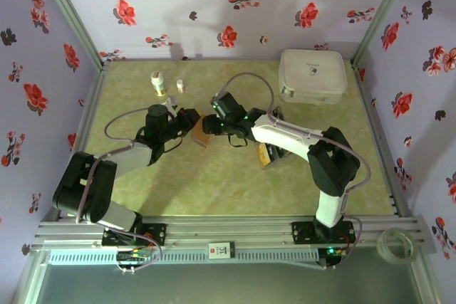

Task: Put the credit cards into the card holder
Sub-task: Open the button on the card holder.

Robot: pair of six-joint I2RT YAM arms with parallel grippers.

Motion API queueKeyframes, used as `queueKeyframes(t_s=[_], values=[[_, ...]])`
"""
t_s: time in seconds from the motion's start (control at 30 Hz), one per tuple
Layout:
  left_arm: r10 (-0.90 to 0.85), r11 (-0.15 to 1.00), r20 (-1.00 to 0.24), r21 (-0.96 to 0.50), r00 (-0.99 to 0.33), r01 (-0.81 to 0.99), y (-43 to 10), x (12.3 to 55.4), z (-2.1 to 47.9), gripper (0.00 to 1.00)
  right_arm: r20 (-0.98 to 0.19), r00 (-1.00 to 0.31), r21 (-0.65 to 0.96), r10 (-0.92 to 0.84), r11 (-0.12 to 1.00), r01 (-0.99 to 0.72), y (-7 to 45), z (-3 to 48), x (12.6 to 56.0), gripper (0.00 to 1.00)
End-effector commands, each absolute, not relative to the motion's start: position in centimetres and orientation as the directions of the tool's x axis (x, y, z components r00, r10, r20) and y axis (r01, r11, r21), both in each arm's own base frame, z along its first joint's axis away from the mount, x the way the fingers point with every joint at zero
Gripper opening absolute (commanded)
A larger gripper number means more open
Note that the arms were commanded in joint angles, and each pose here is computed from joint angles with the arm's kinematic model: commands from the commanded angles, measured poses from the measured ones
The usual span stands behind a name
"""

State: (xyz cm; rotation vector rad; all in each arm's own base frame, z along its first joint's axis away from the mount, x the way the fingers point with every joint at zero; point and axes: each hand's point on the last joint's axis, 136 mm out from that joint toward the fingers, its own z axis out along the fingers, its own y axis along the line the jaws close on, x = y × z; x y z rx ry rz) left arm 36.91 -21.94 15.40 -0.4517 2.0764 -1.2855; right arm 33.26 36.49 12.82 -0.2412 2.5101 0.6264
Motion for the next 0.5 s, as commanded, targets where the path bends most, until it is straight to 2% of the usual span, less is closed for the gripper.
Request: queueKeyframes(t_s=[0.0,0.1,0.23,0.47], values=[[-0.599,0.447,-0.389,-0.888,-0.700,0.110,-22.0,37.5,17.4,0.00,-0.491,-0.867,0.184,-0.091,0.961,-0.206,31.1,9.2,32.2,0.47],[-0.599,0.446,-0.389,-0.888,-0.700,0.112,-22.1,37.5,17.4,0.00,-0.483,-0.871,0.147,-0.092,0.972,-0.184,29.5,8.6,32.0,0.46],[-0.594,0.453,-0.391,-0.885,-0.703,0.110,-22.0,37.3,17.1,0.00,-0.493,-0.867,0.173,-0.069,0.969,-0.175,28.8,9.7,31.7,0.46],[-0.591,0.457,-0.392,-0.883,-0.705,0.108,-21.9,37.1,16.6,0.00,-0.515,-0.857,0.326,-0.002,0.925,-0.197,29.3,13.9,31.3,0.49]])
